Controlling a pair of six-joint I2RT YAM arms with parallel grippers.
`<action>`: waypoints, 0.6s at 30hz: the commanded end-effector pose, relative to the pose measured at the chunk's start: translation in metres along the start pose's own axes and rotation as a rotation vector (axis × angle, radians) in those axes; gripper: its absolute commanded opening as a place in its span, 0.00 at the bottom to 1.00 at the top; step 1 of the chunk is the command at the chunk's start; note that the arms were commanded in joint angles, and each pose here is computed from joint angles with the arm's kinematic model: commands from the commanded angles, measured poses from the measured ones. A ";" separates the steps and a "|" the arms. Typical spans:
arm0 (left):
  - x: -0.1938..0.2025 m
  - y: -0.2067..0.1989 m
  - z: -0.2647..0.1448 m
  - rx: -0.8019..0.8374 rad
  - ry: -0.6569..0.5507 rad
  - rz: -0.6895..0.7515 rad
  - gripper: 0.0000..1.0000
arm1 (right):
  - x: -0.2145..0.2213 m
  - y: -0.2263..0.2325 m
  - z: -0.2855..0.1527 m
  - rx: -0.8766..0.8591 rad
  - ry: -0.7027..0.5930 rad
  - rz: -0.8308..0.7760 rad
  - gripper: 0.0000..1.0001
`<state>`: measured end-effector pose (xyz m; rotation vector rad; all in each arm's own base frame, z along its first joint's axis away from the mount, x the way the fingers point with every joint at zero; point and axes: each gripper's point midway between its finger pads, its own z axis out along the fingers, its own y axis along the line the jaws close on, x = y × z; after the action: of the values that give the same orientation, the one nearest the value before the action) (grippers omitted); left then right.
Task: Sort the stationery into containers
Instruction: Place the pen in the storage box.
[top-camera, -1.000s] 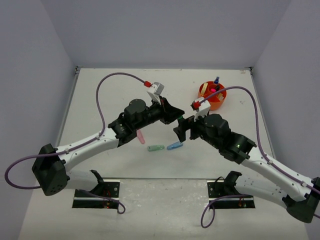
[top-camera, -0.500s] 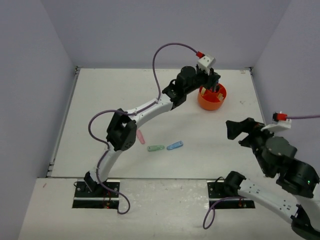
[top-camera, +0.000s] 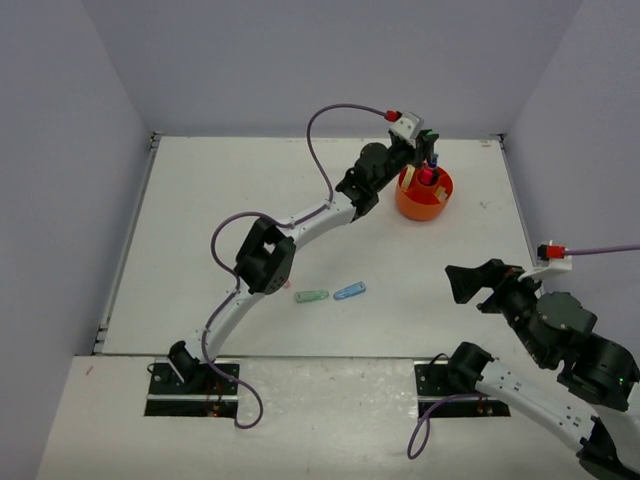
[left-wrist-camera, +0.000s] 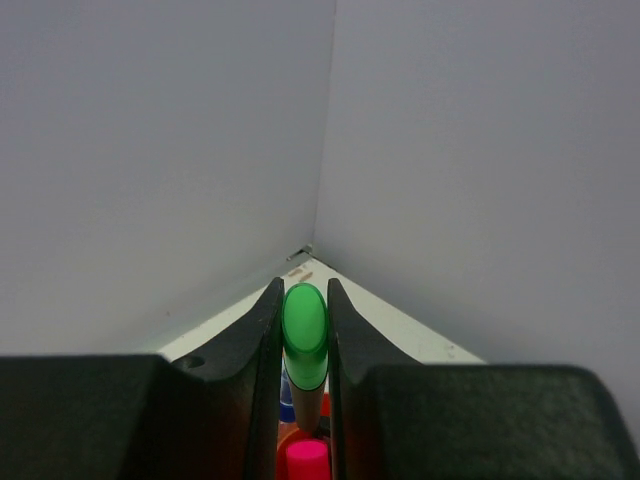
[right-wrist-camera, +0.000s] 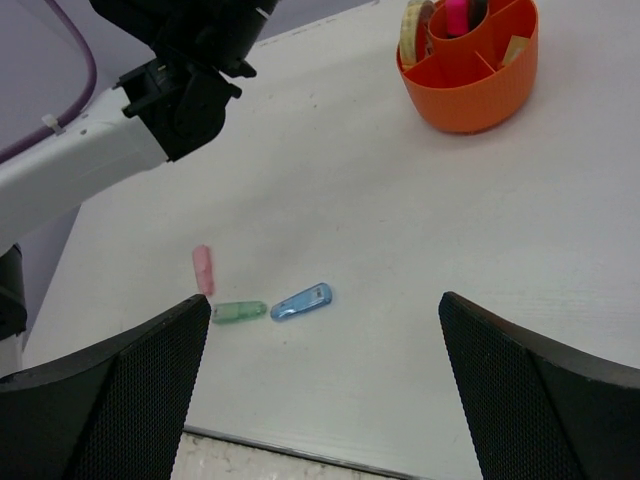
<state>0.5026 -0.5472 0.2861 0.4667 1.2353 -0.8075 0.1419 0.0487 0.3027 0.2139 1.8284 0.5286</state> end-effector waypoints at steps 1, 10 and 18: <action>-0.038 0.018 0.008 -0.042 -0.161 -0.006 0.00 | 0.010 0.004 0.004 -0.020 0.033 -0.019 0.99; 0.024 0.032 0.003 -0.043 -0.069 -0.039 0.00 | 0.005 0.009 0.001 -0.065 0.008 -0.017 0.99; 0.033 0.015 -0.002 0.034 -0.040 -0.086 0.00 | 0.007 0.011 0.004 -0.058 0.018 -0.034 0.99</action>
<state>0.5266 -0.5433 0.2297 0.4292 1.2764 -0.8430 0.1395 0.0556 0.2980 0.1622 1.8342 0.5540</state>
